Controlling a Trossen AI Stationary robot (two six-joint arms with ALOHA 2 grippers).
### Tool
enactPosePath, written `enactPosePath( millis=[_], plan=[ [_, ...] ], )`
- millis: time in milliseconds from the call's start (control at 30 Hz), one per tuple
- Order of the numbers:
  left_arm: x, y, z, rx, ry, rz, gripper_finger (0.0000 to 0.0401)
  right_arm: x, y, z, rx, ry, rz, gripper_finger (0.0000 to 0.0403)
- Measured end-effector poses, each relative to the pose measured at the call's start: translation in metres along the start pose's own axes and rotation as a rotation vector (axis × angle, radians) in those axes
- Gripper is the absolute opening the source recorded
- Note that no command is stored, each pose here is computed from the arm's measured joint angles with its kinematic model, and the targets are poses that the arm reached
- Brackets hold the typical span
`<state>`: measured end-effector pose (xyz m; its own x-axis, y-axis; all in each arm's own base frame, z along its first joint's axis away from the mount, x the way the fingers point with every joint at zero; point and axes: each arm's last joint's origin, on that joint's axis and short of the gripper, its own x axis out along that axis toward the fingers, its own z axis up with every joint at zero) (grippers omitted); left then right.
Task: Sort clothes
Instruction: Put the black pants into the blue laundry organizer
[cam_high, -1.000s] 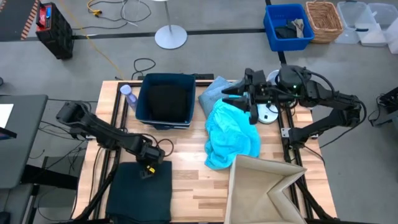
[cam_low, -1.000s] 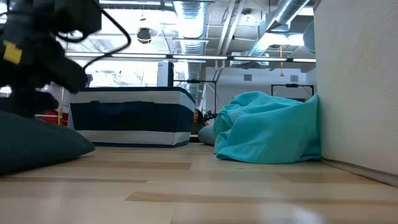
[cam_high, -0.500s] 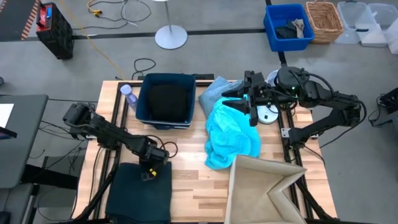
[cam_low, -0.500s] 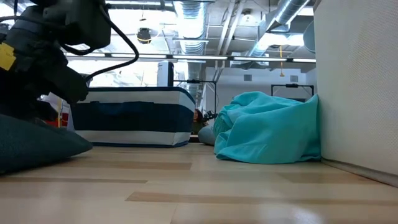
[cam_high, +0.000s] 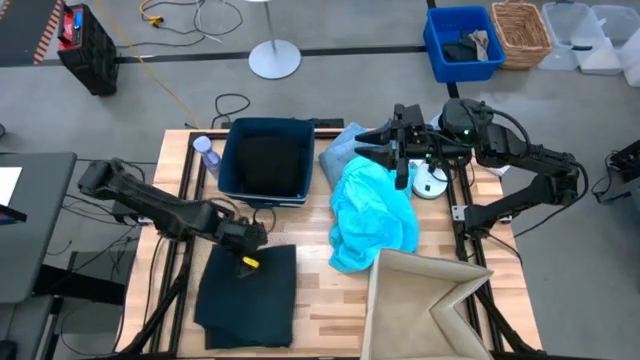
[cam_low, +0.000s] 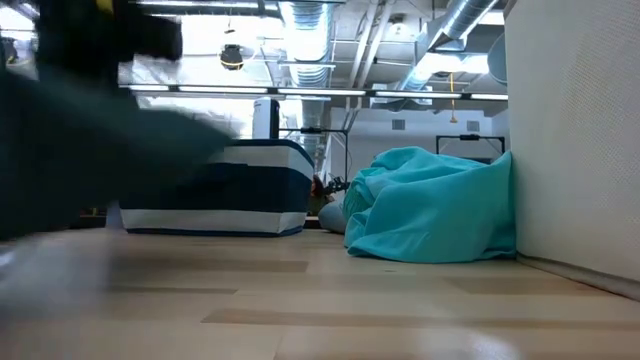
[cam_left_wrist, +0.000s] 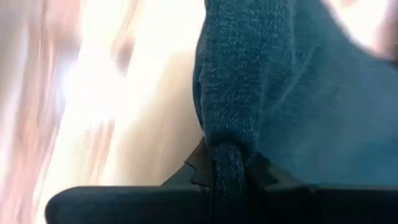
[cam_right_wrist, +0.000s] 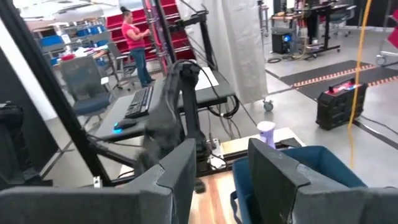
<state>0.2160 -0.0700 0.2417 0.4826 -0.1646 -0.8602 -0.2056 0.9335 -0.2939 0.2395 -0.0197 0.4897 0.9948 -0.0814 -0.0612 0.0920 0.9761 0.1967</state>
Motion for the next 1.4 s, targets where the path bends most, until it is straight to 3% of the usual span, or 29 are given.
enactPosePath(
  millis=[133,267,400,567,667,767,900,1133,1400],
  plan=[
    [-0.062,-0.008,0.017,0.052,-0.198,-0.092,0.0022,-0.001,-0.004,0.002,-0.040,-0.018,-0.014,0.0166],
    [-0.123,-0.010,0.029,0.086,-0.446,-0.114,0.0022,0.000,-0.004,0.003,-0.046,-0.021,-0.016,0.0166],
    [-0.177,-0.008,0.037,0.149,-0.693,-0.066,0.0022,0.000,-0.001,0.002,-0.054,-0.019,-0.001,0.0166],
    [-0.222,-0.003,0.048,0.212,-0.905,0.002,0.0022,0.000,0.000,0.002,-0.117,-0.021,0.003,0.0166],
    [-0.237,0.004,0.056,0.139,-1.022,0.167,0.0022,0.000,-0.001,0.004,-0.117,-0.035,-0.001,0.0166],
    [-0.236,0.017,0.061,0.005,-1.045,0.351,0.0021,-0.001,0.000,0.006,-0.115,-0.064,0.004,0.0166],
    [-0.218,0.028,0.072,-0.094,-0.986,0.507,0.0021,-0.001,0.000,0.007,-0.102,-0.070,0.006,0.0166],
    [-0.166,0.056,0.090,-0.204,-0.760,0.752,0.0021,-0.001,0.000,0.006,-0.101,-0.064,0.005,0.0166],
    [-0.123,0.088,0.110,-0.273,-0.527,0.882,0.0020,-0.001,0.004,0.005,-0.034,-0.058,0.023,0.0166]
  ],
)
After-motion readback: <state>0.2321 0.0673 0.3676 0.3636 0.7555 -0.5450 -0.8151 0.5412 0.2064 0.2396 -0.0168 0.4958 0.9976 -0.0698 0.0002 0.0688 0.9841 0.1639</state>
